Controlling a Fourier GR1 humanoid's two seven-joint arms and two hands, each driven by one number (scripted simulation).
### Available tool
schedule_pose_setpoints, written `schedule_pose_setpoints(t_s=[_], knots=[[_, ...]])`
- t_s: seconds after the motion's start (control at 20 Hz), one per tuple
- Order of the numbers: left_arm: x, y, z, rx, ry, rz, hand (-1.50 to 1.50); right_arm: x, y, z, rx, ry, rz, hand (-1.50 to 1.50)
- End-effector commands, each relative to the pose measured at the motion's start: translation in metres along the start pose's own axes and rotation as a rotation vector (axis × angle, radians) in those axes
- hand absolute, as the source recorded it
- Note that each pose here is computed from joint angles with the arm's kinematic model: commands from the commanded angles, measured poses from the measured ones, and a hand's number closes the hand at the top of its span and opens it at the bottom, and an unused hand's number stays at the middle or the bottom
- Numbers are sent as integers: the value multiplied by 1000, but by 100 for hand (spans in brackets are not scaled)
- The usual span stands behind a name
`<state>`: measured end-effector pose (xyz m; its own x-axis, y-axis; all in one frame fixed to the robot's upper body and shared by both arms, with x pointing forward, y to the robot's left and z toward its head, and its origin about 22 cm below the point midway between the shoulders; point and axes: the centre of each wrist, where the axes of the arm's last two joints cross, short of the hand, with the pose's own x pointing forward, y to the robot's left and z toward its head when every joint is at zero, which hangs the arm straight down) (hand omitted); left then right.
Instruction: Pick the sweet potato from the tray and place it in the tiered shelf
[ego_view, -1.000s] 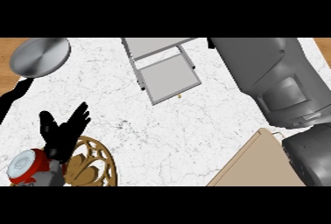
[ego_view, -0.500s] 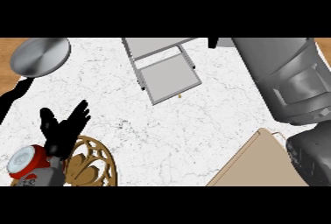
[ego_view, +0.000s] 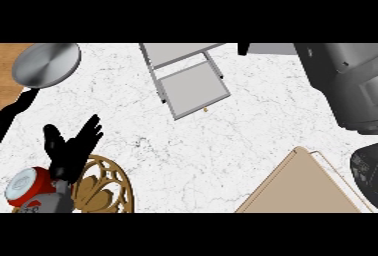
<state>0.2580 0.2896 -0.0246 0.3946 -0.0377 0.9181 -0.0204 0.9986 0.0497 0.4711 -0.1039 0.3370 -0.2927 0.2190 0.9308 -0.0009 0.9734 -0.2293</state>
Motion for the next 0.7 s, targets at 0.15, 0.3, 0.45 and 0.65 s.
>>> schedule_pose_setpoints(t_s=[0.15, 0.3, 0.45, 0.65], knots=[[-8, 1, -9, 23, 29, 18, 0, -5, -59, -4, -252, 33, -22, -150], [1, 5, -3, 16, 40, 5, 0, -9, -89, -3, -333, 93, -117, -150], [-4, 1, 2, 18, 26, 18, 0, -14, -134, 2, -353, 89, -134, -150], [-3, -14, -3, 21, 39, 9, 0, -34, -173, 12, -294, 102, -143, -150]])
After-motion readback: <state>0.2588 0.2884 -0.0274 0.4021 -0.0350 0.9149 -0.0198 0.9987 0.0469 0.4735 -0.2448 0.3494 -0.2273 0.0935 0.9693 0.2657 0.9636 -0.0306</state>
